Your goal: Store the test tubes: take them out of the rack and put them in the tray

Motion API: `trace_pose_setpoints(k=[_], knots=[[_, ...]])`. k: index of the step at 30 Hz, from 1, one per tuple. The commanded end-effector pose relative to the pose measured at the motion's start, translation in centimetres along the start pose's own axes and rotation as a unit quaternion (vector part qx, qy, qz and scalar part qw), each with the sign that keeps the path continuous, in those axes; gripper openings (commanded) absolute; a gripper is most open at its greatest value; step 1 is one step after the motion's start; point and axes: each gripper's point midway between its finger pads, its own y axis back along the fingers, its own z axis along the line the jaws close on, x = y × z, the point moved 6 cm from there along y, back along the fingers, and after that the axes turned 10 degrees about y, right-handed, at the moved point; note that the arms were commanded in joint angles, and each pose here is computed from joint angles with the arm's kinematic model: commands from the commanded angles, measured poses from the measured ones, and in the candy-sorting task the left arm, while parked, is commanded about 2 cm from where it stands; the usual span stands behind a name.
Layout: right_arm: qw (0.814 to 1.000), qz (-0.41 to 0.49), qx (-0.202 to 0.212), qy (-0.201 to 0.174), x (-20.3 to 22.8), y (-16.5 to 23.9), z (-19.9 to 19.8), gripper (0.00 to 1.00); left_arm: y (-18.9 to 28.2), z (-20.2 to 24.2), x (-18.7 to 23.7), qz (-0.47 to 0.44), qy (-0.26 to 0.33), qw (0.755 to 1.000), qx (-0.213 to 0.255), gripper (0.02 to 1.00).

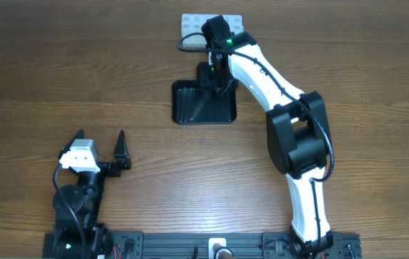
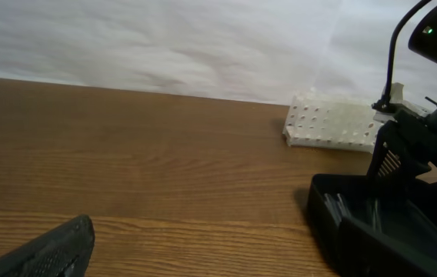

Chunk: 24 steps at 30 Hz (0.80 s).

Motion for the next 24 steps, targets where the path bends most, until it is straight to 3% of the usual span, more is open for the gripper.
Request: trace_pose_setpoints(k=[1, 4, 6, 13, 19, 24], knots=[[1.000, -0.018, 0.002, 0.017, -0.3, 1.6, 0.6, 0.612, 0.0, 0.0, 0.2, 0.002, -0.005, 1.000, 0.003, 0.998], [0.998, -0.052, -0.004, 0.041, -0.8, 4.5, 1.3, 0.656, 0.0, 0.0, 0.2, 0.002, -0.005, 1.000, 0.003, 1.000], [0.992, -0.096, 0.004, 0.078, -1.7, 7.1, 1.8, 0.700, 0.0, 0.0, 0.2, 0.002, -0.005, 1.000, 0.003, 1.000], [0.949, -0.256, 0.095, 0.158, -3.9, 18.0, 0.3, 0.910, 0.0, 0.0, 0.2, 0.002, -0.005, 1.000, 0.003, 1.000], [0.913, -0.353, 0.163, 0.124, -3.7, 27.0, -4.6, 0.928, 0.0, 0.0, 0.2, 0.002, -0.005, 1.000, 0.003, 1.000], [0.895, -0.379, 0.203, 0.117, -1.7, 30.6, -7.2, 0.980, 0.0, 0.0, 0.2, 0.002, -0.005, 1.000, 0.003, 1.000]])
